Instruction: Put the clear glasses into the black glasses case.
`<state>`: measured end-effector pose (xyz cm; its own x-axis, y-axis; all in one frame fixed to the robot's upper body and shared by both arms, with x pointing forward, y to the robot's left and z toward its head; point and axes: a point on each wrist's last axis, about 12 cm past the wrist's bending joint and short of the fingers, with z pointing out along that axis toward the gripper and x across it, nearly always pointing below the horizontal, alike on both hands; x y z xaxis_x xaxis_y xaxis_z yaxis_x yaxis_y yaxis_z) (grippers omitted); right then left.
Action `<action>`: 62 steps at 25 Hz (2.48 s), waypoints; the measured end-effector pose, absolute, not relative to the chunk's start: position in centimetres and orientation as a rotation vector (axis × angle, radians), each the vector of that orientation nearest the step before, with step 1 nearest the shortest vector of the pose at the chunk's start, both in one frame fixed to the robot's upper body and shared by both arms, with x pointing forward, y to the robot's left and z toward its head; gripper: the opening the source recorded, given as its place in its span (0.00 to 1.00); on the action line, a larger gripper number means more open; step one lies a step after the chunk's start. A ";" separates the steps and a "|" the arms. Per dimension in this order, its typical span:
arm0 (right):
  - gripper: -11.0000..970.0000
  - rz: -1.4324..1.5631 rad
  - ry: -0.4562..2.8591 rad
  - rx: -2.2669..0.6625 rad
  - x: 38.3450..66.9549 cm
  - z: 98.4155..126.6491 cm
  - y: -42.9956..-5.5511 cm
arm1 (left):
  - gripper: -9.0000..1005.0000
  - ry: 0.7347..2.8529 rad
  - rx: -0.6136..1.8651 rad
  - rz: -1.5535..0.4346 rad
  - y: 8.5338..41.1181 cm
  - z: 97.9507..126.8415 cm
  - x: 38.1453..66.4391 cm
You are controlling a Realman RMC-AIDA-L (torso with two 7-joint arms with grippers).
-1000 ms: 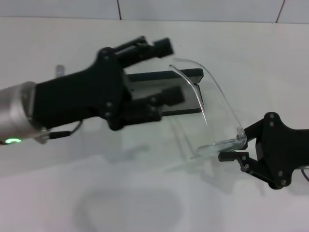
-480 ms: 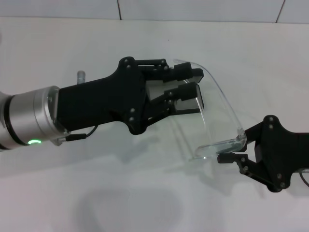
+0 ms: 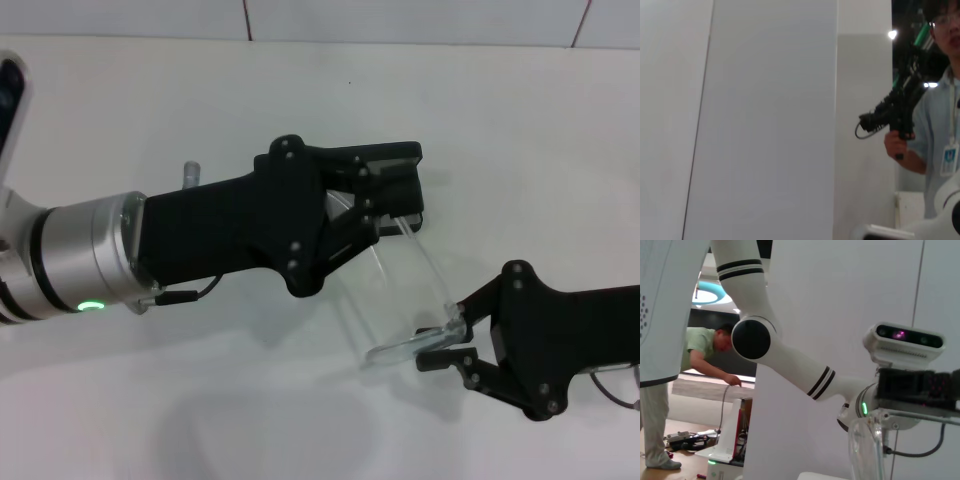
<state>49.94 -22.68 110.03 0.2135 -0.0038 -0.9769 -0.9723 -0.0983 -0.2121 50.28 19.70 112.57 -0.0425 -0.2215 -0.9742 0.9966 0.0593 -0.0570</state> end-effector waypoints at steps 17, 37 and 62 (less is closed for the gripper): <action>0.07 1.113 0.959 -1.361 50.1 110.6 -21.6 | 0.08 1.125 0.958 -1.352 19.1 111.8 49.7; 0.07 1.077 0.877 -1.333 50.1 111.2 -21.5 | 0.08 1.177 0.948 -1.419 18.5 110.5 48.9; 0.07 1.114 0.741 -1.212 48.6 112.4 -23.0 | 0.08 1.152 0.607 -1.240 23.7 111.0 49.8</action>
